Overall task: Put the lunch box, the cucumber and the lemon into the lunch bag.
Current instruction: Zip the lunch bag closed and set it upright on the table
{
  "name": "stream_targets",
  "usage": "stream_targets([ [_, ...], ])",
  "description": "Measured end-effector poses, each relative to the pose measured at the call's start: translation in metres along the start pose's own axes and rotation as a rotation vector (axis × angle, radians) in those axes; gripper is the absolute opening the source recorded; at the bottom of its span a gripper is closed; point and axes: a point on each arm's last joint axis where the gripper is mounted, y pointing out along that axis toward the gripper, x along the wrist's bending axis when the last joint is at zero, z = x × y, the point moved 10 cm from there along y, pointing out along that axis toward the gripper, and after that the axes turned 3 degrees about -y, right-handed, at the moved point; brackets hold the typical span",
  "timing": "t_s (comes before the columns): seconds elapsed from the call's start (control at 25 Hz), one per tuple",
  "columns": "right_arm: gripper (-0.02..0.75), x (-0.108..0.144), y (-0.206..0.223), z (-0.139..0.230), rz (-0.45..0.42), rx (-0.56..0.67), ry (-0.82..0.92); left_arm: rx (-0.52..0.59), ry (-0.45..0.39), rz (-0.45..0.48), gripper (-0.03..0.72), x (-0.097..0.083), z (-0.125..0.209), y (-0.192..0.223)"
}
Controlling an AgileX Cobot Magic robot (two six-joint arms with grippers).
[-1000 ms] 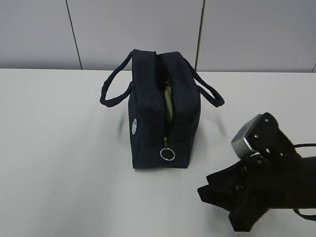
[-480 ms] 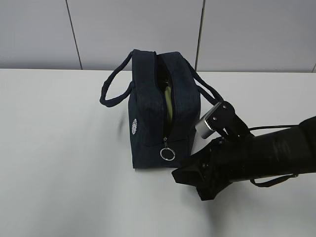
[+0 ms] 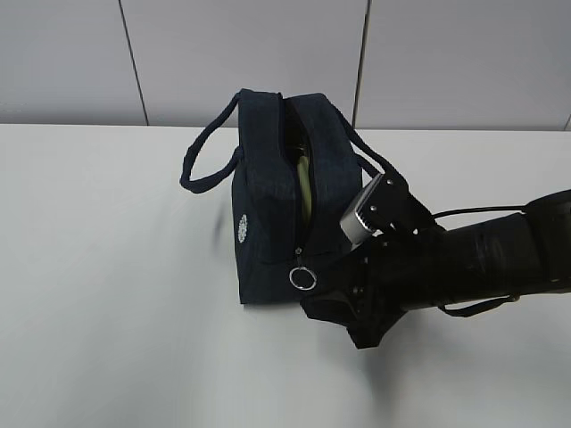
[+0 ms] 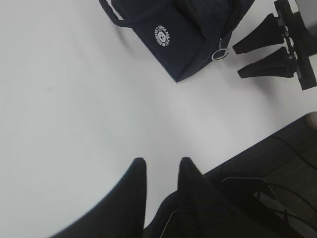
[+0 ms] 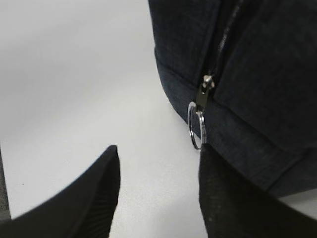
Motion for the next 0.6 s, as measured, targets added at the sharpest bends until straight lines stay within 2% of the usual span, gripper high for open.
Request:
stream_targets([
  [0.24, 0.432, -0.003, 0.005, 0.004, 0.000, 0.011, -0.008, -0.005, -0.002, 0.002, 0.144, 0.000, -0.001, 0.000],
  [0.6, 0.441, -0.014, 0.013, -0.001, 0.012, 0.010, -0.016, -0.014, -0.001, 0.003, 0.144, 0.000, -0.003, 0.000],
])
